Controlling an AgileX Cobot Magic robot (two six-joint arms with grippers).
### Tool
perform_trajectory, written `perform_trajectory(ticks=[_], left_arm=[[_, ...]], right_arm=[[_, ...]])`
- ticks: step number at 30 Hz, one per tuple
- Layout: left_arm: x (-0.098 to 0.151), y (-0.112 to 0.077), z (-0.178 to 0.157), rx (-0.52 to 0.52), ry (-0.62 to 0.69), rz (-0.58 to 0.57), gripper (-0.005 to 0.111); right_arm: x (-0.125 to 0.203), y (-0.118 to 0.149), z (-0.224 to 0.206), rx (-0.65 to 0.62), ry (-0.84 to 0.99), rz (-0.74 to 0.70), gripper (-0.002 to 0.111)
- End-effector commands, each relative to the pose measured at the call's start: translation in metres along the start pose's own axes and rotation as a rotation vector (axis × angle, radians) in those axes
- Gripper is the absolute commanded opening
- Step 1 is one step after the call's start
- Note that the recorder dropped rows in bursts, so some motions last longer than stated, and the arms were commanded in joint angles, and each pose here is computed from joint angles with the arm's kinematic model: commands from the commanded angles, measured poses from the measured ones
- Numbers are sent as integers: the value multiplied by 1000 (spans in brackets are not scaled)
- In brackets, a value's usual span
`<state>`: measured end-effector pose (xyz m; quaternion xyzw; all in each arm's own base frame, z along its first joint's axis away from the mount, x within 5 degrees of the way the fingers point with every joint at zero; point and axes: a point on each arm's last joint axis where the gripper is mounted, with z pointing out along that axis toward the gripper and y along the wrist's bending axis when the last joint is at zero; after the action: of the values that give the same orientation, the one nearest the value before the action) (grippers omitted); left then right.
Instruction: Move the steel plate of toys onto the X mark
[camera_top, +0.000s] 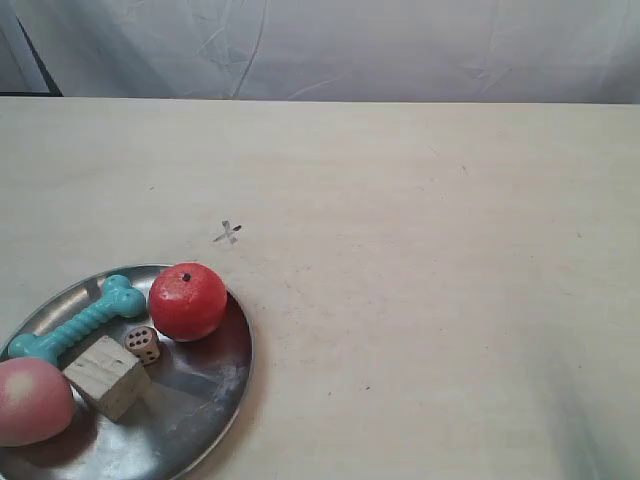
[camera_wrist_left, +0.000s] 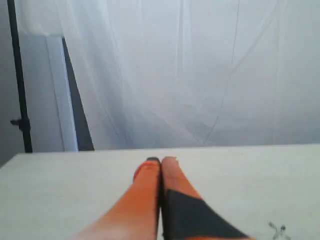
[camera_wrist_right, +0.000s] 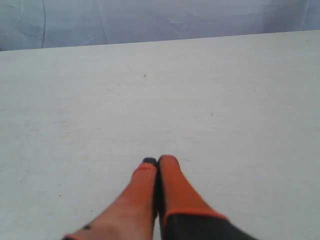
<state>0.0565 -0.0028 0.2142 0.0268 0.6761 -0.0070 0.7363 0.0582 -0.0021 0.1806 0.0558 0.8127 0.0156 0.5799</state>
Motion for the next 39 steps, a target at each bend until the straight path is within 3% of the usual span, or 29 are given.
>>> perform_trajectory(ticks=[1,9,14,17,19,22,24,29,32,36,39], left_arm=[[-16,1,-2,-2,-190,-42,0],[-23,4,-4,-6,-277,-300,0],[-23,4,-4,19,-276,-473,0],[-22,4,-4,30,-262,-571,0],[-24,3,-3,35,-219,-630,0],[-48,1,-4,44,-130,-669,0],[-63,-1,2,34,-4,-644,0],[-109,3,35,-64,472,-327,0],[-140,4,71,-37,714,-143,0],[-148,4,136,56,1062,38,0],[-136,4,186,125,1207,127,0]], right_arm=[[0,0,0,3,-14,-2,3],[-1,-1,0,9,-25,-22,3],[-14,-1,-1,14,-168,-74,3],[-26,1,-4,-29,-298,88,3],[-35,0,-7,-67,-409,296,3],[-46,-6,-13,-115,-546,659,3],[-48,-10,-15,-156,-578,900,3],[-44,-2,-12,-187,-435,928,2],[-41,9,-12,-217,-248,917,1],[-35,23,-16,-246,14,891,-1],[-30,31,-18,-254,196,849,-1]])
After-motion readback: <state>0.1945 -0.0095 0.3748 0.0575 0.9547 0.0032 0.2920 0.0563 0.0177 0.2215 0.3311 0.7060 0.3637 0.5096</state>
